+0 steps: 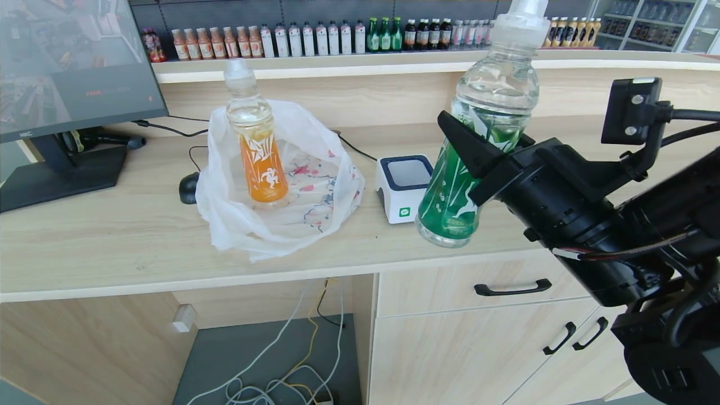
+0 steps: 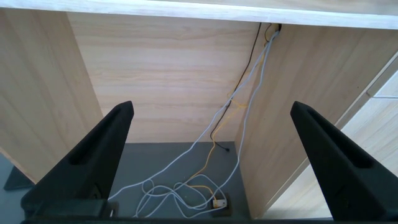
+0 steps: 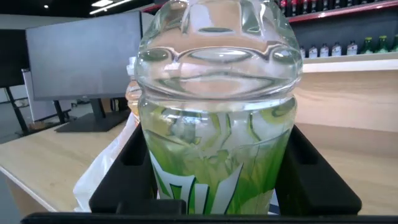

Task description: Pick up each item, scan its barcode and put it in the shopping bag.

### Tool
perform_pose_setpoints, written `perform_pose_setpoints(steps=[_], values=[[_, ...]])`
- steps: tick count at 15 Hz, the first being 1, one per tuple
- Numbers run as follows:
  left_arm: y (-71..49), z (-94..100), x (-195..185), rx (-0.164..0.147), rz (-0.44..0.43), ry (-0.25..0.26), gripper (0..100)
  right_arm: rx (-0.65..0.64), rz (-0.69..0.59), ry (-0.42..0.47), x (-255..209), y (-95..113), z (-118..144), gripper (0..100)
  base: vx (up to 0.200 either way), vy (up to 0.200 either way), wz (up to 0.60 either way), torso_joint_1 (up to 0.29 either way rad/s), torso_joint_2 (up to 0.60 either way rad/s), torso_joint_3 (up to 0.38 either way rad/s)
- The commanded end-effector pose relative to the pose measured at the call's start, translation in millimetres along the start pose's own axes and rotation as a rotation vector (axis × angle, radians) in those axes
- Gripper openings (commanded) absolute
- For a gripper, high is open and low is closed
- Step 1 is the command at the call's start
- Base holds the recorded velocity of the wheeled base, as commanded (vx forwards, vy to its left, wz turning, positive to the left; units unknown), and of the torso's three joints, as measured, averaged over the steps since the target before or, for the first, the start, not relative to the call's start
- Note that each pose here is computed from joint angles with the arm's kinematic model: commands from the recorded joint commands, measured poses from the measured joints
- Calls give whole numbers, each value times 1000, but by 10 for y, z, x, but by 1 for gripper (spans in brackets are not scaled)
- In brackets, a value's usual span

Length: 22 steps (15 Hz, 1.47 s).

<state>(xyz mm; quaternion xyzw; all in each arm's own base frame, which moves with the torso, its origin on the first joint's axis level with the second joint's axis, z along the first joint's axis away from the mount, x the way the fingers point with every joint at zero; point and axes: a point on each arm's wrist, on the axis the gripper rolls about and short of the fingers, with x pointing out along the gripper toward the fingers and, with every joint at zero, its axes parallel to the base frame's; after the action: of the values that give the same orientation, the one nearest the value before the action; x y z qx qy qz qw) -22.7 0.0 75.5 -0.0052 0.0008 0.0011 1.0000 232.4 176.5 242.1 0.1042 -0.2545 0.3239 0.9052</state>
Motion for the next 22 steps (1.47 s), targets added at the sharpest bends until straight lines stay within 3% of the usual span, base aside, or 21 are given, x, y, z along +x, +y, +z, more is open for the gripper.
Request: perform_pose_setpoints(steps=[1,5,7,15,22], values=[[0,0,1,-3,1,1,100,-17,9,19,2,7,-67,0,0,0,0,0,0,0],[0,0,0,-6,1,0,100,-54,67,19,18,28,-83,0,0,100,0,-1,0,1],[0,0,1,-6,1,1,100,-27,112,40,-28,165,-117,0,0,200,0,7,-2,2],[0,2,0,-5,1,-2,100,-14,116,54,-143,181,-62,0,0,200,0,4,2,1],[0,0,0,-2,1,0,100,-20,118,51,-120,190,-72,0,0,0,0,0,0,0]])
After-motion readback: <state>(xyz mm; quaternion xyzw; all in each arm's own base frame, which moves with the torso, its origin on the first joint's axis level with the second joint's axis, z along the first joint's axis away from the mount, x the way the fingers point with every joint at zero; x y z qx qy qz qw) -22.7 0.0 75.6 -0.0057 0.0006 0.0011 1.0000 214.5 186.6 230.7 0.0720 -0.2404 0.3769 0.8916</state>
